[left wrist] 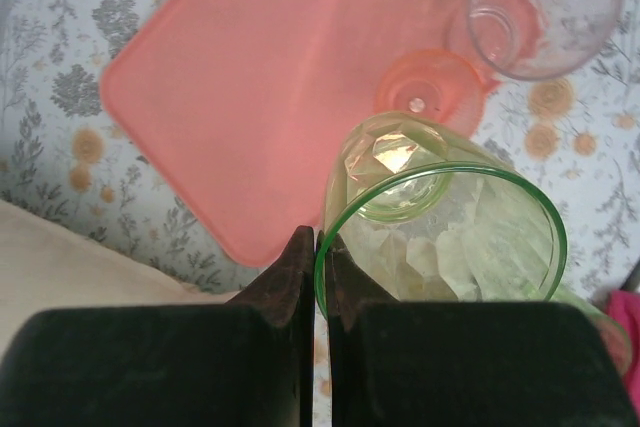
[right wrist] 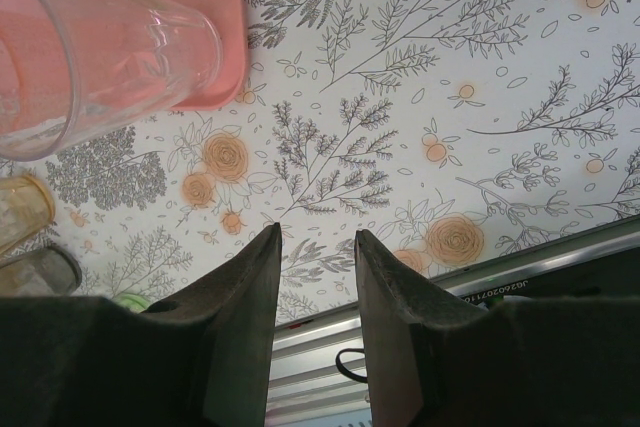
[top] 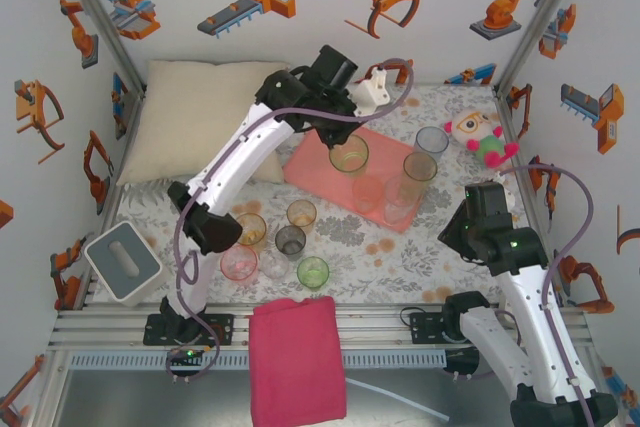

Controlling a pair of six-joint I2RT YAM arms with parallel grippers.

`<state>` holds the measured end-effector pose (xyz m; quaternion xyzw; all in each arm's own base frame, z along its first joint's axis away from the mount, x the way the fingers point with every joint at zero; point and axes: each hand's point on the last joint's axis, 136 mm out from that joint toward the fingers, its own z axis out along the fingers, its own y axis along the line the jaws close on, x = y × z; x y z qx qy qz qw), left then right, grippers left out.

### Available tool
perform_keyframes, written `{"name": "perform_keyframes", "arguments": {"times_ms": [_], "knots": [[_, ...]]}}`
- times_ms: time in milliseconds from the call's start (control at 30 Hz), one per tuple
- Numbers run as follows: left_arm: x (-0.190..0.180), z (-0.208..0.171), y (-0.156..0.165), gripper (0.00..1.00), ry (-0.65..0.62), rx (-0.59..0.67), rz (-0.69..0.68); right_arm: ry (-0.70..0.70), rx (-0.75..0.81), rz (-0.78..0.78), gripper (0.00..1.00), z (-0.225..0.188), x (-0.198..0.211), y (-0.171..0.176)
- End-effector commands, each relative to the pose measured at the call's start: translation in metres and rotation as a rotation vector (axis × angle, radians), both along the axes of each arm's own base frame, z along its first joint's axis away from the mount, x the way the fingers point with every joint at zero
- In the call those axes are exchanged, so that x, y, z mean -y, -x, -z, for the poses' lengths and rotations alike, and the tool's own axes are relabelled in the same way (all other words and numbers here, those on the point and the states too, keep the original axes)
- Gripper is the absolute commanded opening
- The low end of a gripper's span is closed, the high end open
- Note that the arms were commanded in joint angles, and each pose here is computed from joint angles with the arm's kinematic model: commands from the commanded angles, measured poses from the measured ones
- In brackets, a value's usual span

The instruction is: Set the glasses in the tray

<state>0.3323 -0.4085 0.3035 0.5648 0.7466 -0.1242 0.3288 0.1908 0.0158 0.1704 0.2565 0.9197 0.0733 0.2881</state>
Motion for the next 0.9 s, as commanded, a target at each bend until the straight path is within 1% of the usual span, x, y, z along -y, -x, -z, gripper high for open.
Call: {"name": "perform_keyframes", "arguments": {"times_ms": [0,200,400,633,867], "knots": [[-0.003,0.011,-0.022,0.03,-0.007,0.003,-0.017,0.008,-0.019,0.01,0.37,0.001,0.003,0.004],[0.011,0.023,-0.064,0.04,0.071,0.035,-0.066,0.005,-0.02,0.028,0.37,0.004,0.004,0.003],[0.027,0.046,-0.09,0.05,0.1,0.055,-0.08,0.007,-0.031,0.034,0.36,0.006,0.004,0.0],[0.041,0.072,-0.108,0.05,0.133,0.036,-0.088,0.0,-0.038,0.05,0.36,0.01,0.004,-0.002],[0.055,0.092,-0.113,0.06,0.171,-0.006,-0.089,-0.018,-0.038,0.063,0.36,0.015,0.003,-0.002]]}}
